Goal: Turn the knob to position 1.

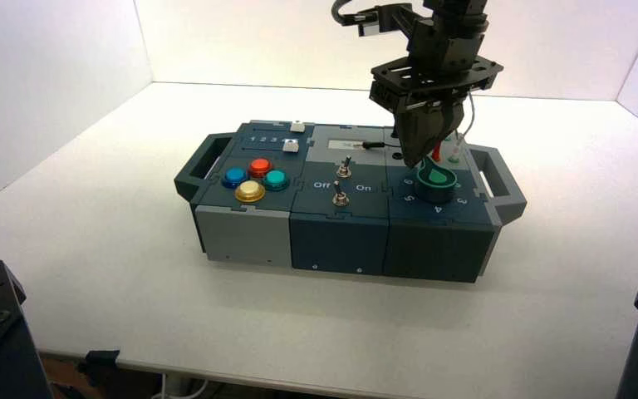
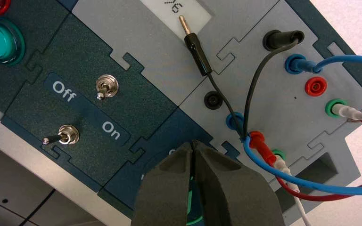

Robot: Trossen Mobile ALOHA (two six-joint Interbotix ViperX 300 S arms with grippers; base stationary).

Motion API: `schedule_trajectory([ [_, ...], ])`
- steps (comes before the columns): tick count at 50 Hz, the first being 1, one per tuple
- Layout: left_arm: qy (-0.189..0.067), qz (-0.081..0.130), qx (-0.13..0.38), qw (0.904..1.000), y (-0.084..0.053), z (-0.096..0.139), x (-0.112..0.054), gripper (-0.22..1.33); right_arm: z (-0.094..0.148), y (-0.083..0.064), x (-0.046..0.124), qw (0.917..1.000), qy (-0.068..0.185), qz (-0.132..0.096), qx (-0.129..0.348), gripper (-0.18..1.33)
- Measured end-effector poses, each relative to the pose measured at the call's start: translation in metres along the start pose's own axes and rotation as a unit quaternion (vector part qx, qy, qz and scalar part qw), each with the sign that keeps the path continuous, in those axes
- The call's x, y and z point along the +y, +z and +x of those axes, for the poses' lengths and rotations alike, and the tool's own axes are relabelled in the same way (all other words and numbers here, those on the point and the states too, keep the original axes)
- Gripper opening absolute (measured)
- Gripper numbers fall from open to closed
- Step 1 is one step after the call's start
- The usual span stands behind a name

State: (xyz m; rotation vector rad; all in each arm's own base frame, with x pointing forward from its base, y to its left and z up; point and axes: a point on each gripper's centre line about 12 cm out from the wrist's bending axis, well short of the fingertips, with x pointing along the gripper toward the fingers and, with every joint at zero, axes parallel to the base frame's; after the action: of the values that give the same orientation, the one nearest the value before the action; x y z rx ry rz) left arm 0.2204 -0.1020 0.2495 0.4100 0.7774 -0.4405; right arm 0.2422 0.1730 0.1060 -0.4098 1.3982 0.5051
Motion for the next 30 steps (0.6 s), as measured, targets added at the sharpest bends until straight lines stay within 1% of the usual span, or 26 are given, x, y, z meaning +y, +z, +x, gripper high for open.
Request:
schedule_trajectory([
  [12,0.000,0.000,0.001,1.0000,0.000,0.001,0.000,0.96,-0.004,0.001,0.000,1.0000,0.000,0.000,-0.006,-0.13],
  [17,0.000,0.000,0.001,1.0000,0.000,0.001,0.000,0.96,-0.013,0.004,0.000,0.9998,0.000,0.000,-0.018,-0.13],
  [23,-0.001,0.000,0.003,1.0000,-0.001,0.002,0.000,0.96,-0.032,0.009,0.001,0.9990,0.001,-0.001,-0.045,-0.13],
  [30,-0.001,0.001,0.004,1.0000,-0.001,0.003,-0.001,0.96,-0.049,0.010,0.001,0.9978,0.001,-0.002,-0.066,-0.13],
])
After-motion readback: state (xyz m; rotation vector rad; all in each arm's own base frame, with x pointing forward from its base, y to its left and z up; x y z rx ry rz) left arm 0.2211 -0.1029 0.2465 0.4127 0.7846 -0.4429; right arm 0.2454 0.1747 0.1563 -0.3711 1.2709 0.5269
